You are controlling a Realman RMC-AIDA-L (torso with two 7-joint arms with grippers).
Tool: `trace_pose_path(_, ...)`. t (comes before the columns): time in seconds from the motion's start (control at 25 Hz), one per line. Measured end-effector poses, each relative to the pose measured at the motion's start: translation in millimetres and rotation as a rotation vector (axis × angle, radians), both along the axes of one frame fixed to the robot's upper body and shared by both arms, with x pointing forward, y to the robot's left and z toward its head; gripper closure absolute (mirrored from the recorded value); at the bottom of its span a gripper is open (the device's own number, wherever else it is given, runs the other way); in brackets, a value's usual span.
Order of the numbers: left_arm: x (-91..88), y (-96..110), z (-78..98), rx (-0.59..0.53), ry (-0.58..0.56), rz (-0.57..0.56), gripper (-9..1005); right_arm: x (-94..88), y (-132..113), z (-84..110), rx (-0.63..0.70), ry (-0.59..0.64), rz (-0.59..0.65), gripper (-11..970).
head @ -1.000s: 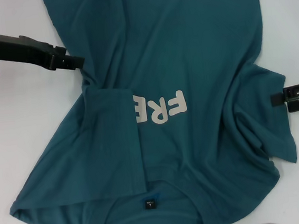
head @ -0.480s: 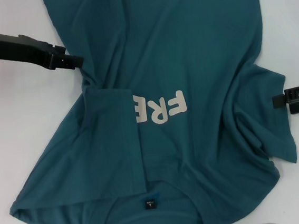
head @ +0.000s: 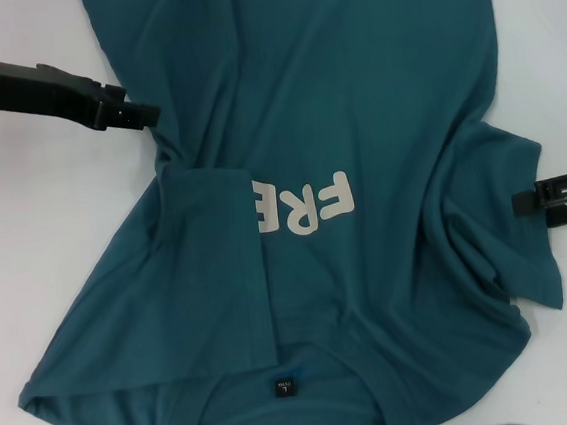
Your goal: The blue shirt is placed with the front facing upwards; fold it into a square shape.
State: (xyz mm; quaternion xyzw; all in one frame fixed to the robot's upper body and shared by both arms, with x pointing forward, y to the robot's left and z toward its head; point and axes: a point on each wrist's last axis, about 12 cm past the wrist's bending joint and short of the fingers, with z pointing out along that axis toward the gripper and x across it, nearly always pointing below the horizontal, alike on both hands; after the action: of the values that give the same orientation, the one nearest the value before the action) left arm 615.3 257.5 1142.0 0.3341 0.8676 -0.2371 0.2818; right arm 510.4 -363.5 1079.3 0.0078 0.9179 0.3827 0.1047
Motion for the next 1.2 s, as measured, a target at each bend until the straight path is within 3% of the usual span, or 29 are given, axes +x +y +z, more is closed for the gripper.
trace_pose_path(1.2,1.5,3.6,0.0,0.01,-0.014,0.012,412,4.2,4.8,-5.1,0.004,-0.013,-0.001,207)
